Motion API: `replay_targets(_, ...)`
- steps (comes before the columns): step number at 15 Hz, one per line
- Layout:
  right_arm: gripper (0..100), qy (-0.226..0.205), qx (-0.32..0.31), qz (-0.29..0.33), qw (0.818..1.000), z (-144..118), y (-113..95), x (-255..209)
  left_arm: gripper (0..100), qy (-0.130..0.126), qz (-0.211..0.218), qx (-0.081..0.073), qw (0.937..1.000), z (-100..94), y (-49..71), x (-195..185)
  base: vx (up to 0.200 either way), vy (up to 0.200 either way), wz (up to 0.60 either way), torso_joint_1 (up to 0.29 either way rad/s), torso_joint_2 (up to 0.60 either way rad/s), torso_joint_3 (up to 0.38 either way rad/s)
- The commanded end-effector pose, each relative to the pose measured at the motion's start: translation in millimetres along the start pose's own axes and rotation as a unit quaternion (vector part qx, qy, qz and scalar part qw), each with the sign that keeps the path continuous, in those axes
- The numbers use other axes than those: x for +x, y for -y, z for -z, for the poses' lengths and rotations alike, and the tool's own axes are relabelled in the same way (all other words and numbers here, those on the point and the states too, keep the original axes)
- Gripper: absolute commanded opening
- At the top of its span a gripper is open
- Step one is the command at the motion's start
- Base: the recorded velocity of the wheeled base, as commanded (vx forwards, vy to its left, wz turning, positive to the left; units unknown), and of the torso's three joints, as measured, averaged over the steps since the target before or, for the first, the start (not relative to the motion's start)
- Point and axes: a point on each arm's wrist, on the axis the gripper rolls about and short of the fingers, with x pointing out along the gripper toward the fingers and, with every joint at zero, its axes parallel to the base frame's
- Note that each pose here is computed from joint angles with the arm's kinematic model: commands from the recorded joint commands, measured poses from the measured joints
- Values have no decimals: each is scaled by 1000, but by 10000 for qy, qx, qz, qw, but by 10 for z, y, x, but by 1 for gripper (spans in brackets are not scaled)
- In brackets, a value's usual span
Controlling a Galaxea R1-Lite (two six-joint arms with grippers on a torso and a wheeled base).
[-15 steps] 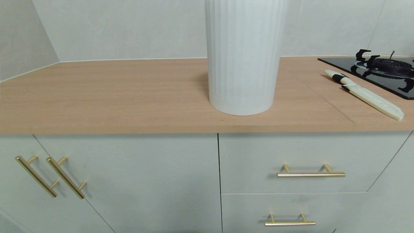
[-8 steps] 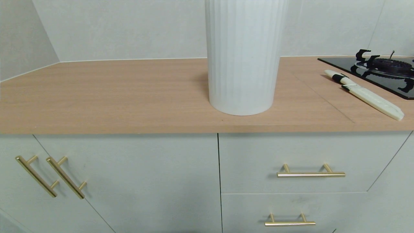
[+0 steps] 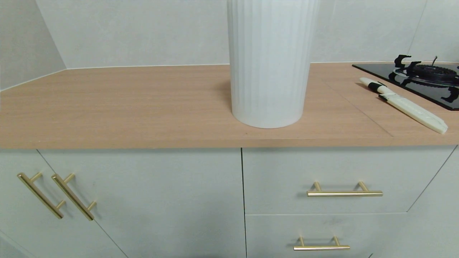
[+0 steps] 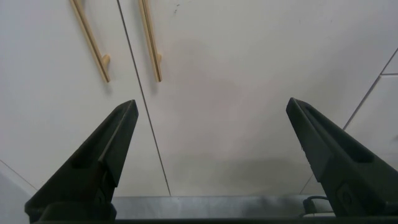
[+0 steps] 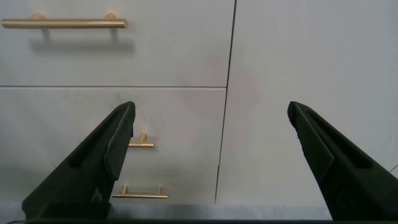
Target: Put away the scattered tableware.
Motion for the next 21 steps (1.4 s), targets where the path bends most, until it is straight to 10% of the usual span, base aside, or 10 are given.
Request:
replay_targets(1, 100, -5, -4, -5, 10000, -1, 0, 1, 100, -7, -2, -1, 10000, -1, 0, 1, 0, 0, 0, 32, -188, -159)
replay_targets(21, 100, -5, -4, -5, 10000, -1, 0, 1, 100, -7, -2, -1, 10000, -1, 0, 1, 0, 0, 0, 165, -451, -288)
